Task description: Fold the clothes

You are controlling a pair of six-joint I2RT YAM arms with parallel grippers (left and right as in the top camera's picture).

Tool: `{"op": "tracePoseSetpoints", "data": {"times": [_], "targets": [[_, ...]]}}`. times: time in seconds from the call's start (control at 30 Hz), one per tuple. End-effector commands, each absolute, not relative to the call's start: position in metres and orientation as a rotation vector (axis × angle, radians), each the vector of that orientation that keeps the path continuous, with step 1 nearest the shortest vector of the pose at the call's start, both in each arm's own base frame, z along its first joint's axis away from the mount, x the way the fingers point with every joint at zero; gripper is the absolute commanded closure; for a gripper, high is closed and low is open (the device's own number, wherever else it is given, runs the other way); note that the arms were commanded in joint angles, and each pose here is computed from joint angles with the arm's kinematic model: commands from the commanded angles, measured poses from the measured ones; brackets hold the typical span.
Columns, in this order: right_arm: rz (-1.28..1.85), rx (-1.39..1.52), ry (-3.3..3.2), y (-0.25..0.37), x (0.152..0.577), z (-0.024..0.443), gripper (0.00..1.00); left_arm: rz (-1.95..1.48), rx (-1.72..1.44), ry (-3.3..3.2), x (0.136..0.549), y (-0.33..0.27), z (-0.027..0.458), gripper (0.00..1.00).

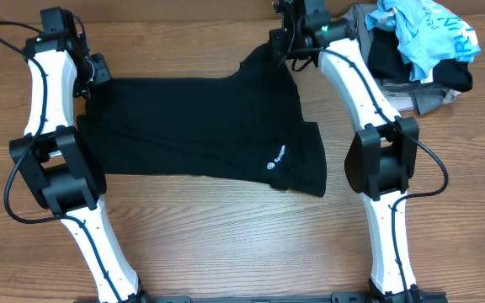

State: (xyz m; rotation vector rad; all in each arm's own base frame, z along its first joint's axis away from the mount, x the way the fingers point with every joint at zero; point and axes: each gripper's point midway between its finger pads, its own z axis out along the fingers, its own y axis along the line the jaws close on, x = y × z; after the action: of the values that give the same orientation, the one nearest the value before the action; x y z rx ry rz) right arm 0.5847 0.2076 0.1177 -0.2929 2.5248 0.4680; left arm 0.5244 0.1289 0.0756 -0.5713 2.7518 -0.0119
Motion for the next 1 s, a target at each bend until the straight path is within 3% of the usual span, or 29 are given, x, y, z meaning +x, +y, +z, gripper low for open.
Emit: {"op": "tracePoseSetpoints", "data": {"times": [0.0,0.27,0.5,0.7,0.97], "targets": [[0.524,-0.315,2.459,0.208,0.564,0.202,0.96,0.004,-0.514,2.768,0.524,0.127,0.085,0.96],[0.521,-0.284,2.852,0.182,0.456,0.212,0.96,0.253,-0.501,2.928,0.481,0.147,0.078,0.96],[0.623,-0.256,3.01,0.21,0.427,0.181,0.96,0.266,-0.538,3.068,0.445,0.148,0.068,0.96],[0.429,-0.118,3.173,0.209,0.406,0.142,0.96,0.275,-0.564,3.112,0.431,0.155,0.065,0.96],[0.23,-0.037,3.21,0.21,0.39,0.133,0.96,0.343,-0.572,3.145,0.42,0.162,0.067,0.96]]}}
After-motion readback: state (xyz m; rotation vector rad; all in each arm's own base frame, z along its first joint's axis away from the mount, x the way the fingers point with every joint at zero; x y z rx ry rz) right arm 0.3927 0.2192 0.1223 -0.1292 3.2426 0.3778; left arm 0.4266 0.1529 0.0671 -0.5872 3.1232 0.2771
